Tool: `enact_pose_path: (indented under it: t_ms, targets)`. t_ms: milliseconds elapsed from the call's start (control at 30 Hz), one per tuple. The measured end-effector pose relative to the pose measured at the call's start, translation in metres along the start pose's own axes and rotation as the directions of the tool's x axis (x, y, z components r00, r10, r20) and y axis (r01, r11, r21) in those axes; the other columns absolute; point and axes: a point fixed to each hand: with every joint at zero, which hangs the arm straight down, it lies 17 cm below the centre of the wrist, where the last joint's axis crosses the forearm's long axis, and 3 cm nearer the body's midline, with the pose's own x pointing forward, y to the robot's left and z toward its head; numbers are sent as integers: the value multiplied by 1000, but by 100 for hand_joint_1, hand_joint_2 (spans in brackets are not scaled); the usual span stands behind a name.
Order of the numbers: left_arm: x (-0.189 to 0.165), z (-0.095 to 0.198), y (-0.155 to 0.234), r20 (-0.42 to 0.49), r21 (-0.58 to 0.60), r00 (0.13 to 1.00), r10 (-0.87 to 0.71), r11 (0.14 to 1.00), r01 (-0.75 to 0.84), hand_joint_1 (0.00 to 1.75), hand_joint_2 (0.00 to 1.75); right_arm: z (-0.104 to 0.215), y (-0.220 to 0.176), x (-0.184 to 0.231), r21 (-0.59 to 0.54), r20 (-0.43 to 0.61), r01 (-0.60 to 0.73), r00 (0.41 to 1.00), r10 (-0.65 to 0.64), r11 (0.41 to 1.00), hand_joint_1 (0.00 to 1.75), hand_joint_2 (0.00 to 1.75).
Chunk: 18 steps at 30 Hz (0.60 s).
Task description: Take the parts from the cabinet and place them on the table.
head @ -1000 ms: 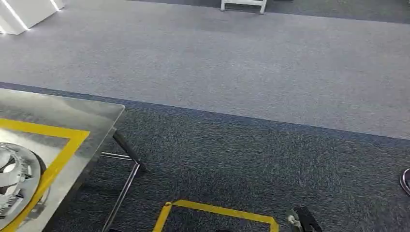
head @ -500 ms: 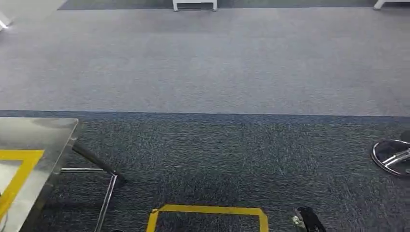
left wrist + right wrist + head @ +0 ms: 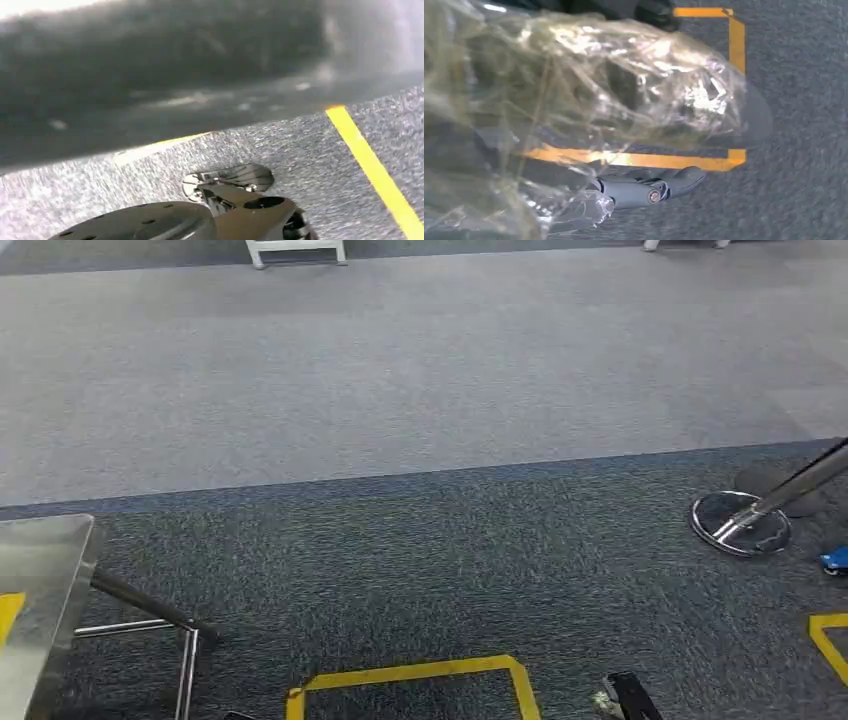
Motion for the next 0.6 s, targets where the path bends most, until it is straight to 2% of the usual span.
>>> enact_pose_path:
  t_ms: [367,600]
  targets:
    - [9,-3,5,27,7,1000,-14,1000,14,0,0,4,1,-14,-6,-37,6,999,-6,1000,0,0]
    - [4,-1,14,3,22,1000,1,1000,-1,0,0,-3,3,-2,-7,-35,3,999,-4,1000,0,0]
